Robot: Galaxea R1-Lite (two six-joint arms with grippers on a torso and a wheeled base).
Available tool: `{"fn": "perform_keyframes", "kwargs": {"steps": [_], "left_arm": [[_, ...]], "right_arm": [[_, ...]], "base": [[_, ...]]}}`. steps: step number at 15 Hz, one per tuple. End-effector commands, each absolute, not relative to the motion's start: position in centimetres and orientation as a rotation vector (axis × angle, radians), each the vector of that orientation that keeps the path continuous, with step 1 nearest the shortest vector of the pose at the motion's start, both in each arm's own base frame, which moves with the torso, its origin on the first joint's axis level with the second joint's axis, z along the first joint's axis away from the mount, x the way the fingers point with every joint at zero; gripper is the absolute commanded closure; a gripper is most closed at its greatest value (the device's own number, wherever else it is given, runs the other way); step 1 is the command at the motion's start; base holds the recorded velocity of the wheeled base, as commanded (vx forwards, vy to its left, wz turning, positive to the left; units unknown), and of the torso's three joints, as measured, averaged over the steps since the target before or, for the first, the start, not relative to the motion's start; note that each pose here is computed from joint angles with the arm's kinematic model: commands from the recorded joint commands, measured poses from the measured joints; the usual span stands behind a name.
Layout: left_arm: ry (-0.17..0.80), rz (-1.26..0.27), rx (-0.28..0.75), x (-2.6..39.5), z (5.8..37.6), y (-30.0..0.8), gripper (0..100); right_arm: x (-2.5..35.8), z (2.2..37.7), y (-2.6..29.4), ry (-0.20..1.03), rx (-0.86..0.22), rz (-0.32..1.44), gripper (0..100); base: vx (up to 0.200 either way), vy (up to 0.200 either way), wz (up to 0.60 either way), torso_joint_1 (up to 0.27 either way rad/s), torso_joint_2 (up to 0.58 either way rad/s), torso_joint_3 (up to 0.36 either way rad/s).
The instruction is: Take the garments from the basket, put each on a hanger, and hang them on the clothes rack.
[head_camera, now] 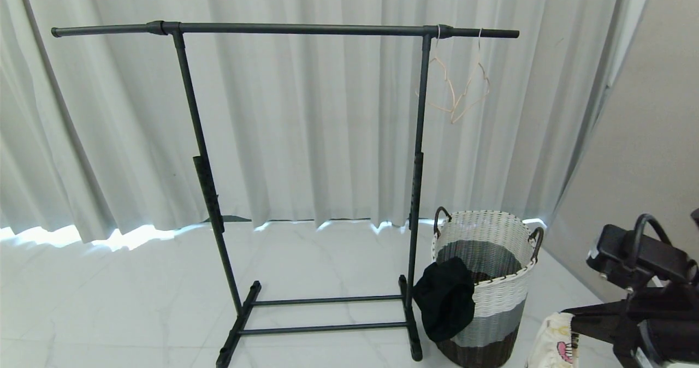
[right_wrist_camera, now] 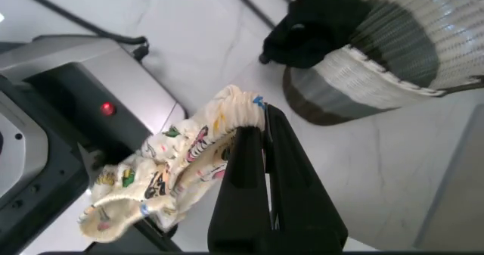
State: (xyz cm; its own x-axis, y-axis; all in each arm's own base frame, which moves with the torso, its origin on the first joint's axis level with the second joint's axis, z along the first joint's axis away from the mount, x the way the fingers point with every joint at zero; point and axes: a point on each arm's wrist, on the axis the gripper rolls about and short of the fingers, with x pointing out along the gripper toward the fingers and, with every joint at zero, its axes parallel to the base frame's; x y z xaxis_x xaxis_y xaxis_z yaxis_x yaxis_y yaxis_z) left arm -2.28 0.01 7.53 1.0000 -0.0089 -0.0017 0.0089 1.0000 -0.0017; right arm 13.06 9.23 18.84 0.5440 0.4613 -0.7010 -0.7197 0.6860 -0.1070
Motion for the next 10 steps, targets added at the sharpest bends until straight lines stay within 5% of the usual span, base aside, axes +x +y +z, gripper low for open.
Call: {"fn": "perform_keyframes", "kwargs": {"steps": [1,5,8,10], "left_arm": [[0.003,-0.009,-0.005,-2.3,7.5,0.0,0],[-0.014,-0.032,0.000,-2.4,7.9,0.0,0],[0.013,-0.156,-0.090,-1.0,15.3,-0.1,0],[0.140,-0.199,-0.088,3.4,19.9,-0.6,0]], "right_arm": [[14.2,17.2,10.4,0.785,-0.430,0.737,100],[15.2,16.6,11.1,0.791,-0.424,0.731,100],[15.3,16.7,11.2,0.781,-0.407,0.726,100],[15.7,16.7,11.5,0.762,-0.400,0.727,100]], "base": [[0.000,0.000,0.00,0.000,0.00,0.000],[0.000,0.000,0.00,0.000,0.00,0.000],[0.000,0.000,0.00,0.000,0.00,0.000],[0.000,0.000,0.00,0.000,0.00,0.000]]}}
